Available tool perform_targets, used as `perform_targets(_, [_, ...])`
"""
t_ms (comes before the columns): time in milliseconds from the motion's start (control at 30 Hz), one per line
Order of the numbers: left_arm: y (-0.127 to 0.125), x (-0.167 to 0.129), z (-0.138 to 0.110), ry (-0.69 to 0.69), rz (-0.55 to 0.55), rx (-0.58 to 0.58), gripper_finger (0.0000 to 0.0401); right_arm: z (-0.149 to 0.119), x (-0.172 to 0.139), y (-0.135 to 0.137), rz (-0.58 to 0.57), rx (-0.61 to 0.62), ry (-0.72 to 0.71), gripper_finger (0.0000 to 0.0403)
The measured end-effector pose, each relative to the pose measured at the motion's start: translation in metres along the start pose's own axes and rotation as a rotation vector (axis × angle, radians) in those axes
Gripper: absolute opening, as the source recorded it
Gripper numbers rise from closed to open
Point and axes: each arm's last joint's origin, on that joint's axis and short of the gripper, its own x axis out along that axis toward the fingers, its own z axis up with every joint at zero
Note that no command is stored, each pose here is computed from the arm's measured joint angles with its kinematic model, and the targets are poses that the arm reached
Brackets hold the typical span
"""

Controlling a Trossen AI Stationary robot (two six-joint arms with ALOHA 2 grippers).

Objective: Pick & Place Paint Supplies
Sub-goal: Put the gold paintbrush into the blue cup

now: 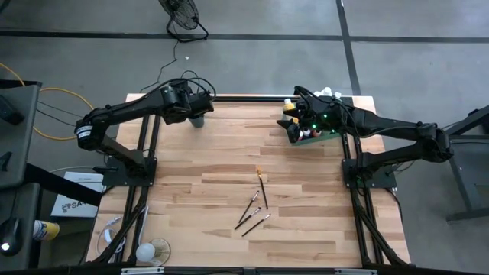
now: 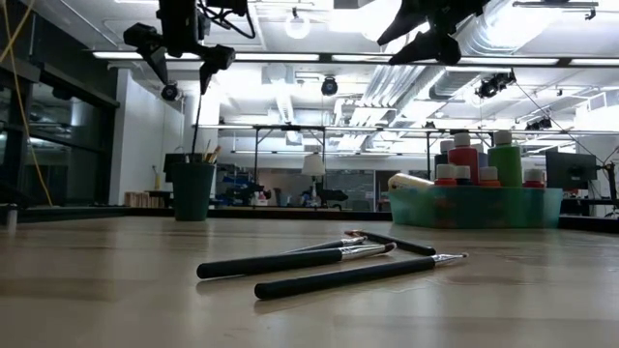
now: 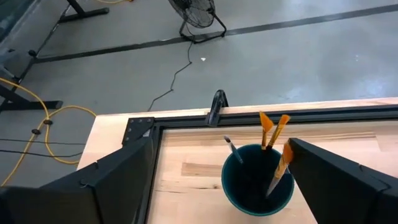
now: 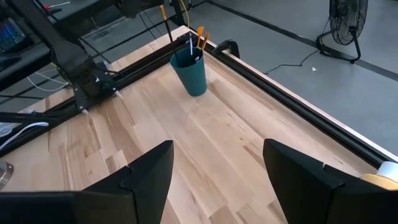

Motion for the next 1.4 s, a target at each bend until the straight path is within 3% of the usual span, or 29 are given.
perform_targets(467, [0.011, -0.001, -0.005, 0.027, 0.076, -0.174, 0.0363, -0.003, 0.0, -0.001, -0.011, -0.001, 0.028, 0.0243])
perform_targets(633, [0.009, 0.001, -0.006, 0.024, 0.069, -0.191, 0.0363, -0.003, 0.0, -0.001, -0.011, -0.002, 0.028, 0.0243])
perform_targets(967, [-0.003, 0.025, -0.039, 0.116, 0.06, -0.202, 0.0363, -0.003, 0.0, -0.001, -0.011, -0.005, 0.027, 0.0243])
perform_targets(1167, [0.003, 0.024, -0.043, 0.171, 0.095, -0.123, 0.0363, -0.003, 0.0, -0.001, -0.012, -0.008, 0.027, 0.0243])
perform_targets(1400, [-0.009, 0.025, -0.04, 0.179, -0.005, -0.161, 0.0363, -0.003, 0.002, -0.002, -0.019, -0.01, 0.03, 0.0243])
